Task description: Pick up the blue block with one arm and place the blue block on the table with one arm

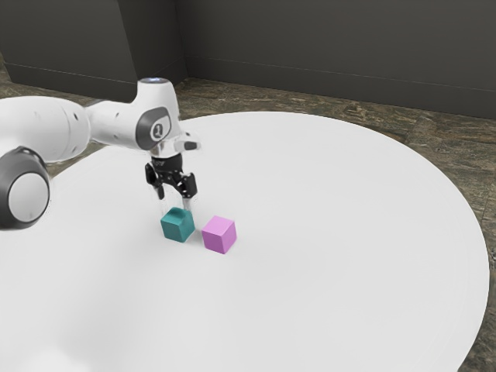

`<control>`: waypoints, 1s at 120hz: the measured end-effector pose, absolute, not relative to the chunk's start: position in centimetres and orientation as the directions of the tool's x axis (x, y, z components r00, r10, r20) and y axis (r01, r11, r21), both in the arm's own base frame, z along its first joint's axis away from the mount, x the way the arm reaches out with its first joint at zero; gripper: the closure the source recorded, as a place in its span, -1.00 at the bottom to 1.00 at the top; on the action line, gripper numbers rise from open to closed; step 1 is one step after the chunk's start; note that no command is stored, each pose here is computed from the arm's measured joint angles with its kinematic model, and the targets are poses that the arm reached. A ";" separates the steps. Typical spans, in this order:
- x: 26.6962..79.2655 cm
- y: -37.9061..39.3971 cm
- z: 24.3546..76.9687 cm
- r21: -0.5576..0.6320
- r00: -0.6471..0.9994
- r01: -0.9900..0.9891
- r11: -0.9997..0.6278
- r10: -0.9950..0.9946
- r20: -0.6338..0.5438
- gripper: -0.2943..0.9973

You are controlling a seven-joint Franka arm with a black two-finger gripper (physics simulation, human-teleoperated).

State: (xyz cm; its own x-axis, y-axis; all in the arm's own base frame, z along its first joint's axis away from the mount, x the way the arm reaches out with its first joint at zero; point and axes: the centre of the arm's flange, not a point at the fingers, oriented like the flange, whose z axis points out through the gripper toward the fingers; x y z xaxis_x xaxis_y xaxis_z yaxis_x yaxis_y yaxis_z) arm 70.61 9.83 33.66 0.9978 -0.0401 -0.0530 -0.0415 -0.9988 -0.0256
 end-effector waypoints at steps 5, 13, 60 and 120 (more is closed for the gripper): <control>70.2 9.3 36.2 -0.032 0.998 -0.050 -0.998 -0.049 -0.033 -0.50; 68.7 7.9 39.8 -0.040 0.998 -0.069 -0.997 -0.068 -0.015 -0.51; 58.5 3.2 57.5 -0.071 0.992 -0.121 -0.990 -0.123 0.021 -0.54; 55.5 0.8 59.7 -0.133 0.988 -0.093 -0.987 -0.075 -0.132 -0.54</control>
